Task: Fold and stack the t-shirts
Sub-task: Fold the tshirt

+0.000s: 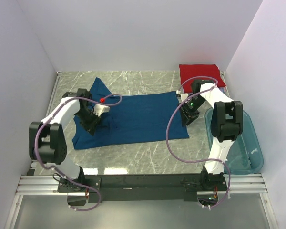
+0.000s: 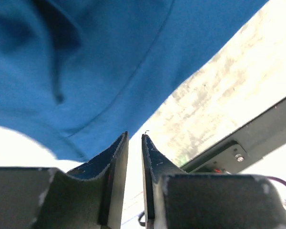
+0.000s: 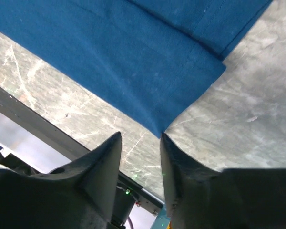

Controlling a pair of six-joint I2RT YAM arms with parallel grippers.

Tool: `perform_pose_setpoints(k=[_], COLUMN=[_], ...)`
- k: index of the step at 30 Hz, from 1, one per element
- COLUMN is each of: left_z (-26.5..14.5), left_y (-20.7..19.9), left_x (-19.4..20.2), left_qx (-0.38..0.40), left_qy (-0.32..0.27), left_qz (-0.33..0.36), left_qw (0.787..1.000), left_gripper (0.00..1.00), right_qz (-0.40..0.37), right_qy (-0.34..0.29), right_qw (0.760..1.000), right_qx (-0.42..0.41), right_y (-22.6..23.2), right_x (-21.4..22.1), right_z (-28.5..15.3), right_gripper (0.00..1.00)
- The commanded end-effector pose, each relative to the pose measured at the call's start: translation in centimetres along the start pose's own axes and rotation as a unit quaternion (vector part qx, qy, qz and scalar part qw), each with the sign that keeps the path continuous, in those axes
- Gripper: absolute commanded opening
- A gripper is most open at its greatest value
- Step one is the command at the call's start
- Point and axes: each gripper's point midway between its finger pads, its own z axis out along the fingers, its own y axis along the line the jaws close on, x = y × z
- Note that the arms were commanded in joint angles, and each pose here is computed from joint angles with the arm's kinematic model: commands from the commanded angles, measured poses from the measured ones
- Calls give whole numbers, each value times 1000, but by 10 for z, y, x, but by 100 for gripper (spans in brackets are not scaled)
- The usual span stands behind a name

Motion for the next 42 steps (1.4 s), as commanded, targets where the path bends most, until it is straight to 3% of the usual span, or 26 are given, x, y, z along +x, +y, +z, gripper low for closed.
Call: perform_pose_setpoints(k=[1,7,14,20,25,35,42], left_z=[17,33,0,-10,2,41,51], left_y=[10,65,124,102,60,55,47], left_x=[-7,-58,-117,-89,-34,35,80], left_qx=[-3,-69,-183,-148,-80,-50,-36], left_qy=[-2,-35,-116,-119,-70,1,43], left_qz=[-15,-50,-66,-67,-72,-110,-111], left_qw=[1000,996,974,980,992,993,992], left_gripper=[23,27,35,39,41,42,41], right_qz=[-15,-27,-35,-50,-54,-75,-98], right_qy=[-10,-7,5,5,29,102,137], right_qw=[1000,1000,999,999,997,985,980], right_qx=[-5,-2,16,19,49,117,103], right_y=[3,6,3,6,-6,-27,-3], right_x=[-13,-21,-17,-12,-7,28,61], right_z=[-2,2,6,7,23,47,49], right_gripper=[42,37,35,35,35,34,34])
